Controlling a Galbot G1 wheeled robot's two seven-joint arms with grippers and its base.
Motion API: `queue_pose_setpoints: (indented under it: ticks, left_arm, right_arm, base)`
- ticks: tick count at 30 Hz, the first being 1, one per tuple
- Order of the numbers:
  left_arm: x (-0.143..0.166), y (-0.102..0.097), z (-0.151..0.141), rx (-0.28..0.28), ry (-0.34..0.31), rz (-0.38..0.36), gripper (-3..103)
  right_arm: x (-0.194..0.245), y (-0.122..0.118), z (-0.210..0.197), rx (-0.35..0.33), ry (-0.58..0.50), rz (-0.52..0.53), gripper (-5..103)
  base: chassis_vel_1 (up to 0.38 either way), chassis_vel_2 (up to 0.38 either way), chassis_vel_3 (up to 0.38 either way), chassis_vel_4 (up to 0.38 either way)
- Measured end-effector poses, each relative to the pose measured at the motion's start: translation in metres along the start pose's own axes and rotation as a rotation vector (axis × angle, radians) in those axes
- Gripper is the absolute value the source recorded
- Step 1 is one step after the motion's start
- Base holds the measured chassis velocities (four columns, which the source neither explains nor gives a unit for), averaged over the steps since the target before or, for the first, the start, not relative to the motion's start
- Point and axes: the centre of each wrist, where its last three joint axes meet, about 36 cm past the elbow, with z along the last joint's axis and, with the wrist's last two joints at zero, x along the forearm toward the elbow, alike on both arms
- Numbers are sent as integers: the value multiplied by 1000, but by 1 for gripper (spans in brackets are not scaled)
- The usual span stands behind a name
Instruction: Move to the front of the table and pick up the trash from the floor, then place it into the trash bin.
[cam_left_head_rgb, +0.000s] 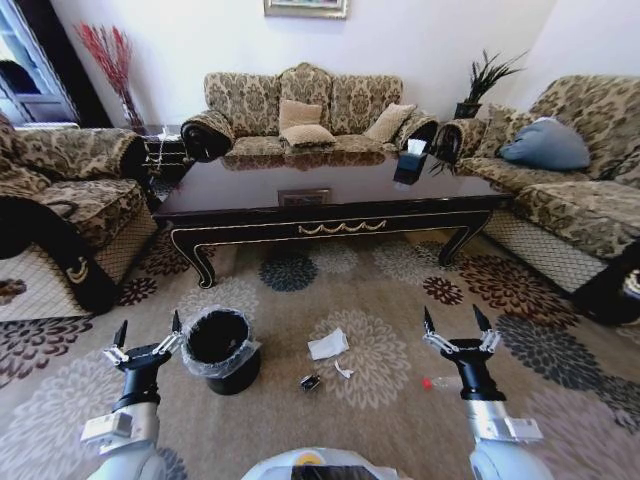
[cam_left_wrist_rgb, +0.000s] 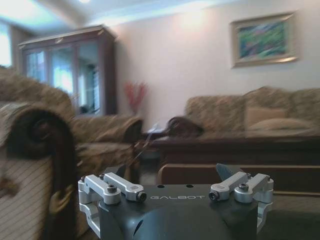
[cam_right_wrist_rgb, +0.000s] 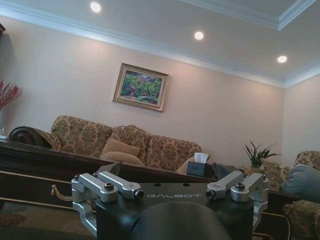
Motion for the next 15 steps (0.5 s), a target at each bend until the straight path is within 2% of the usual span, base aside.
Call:
queue_pose_setpoints:
  ticks: [1,2,3,5,7,9,10,11,12,13,15]
  left_arm:
    - [0,0,0,0,0,0,100]
    - [-5,0,-2,8,29,-32,100]
    - [-15,1,-7,14,87,-74,100]
    - [-33,3,-14,26,179,-103,100]
    - [-37,4,-15,30,193,-103,100]
    - [-55,6,-17,68,285,-78,100]
    - [-63,7,-18,96,339,-41,100]
    - [-63,7,-18,96,339,-41,100]
    - [-68,8,-19,110,390,-11,100]
    - [-75,8,-18,126,474,27,100]
    - [-87,7,-14,147,597,65,100]
  right_arm:
    - [0,0,0,0,0,0,100]
    - [0,0,0,0,0,0,100]
    - [0,0,0,0,1,1,100]
    - [0,0,1,3,5,4,100]
    - [0,1,1,4,6,5,100]
    - [1,1,3,10,12,7,100]
    - [2,1,3,13,15,6,100]
    - [2,1,3,13,15,6,100]
    - [2,1,4,14,16,5,100]
    - [2,1,4,16,17,5,100]
    - [2,1,5,19,20,2,100]
  base:
    - [0,0,0,0]
    - [0,0,0,0]
    - [0,0,0,0]
    - [0,0,0,0]
    - [0,0,0,0]
    - [0,0,0,0]
    - [0,0,0,0]
    - [0,0,0,0]
    - [0,0,0,0]
    - [0,0,0,0]
    - [0,0,0,0]
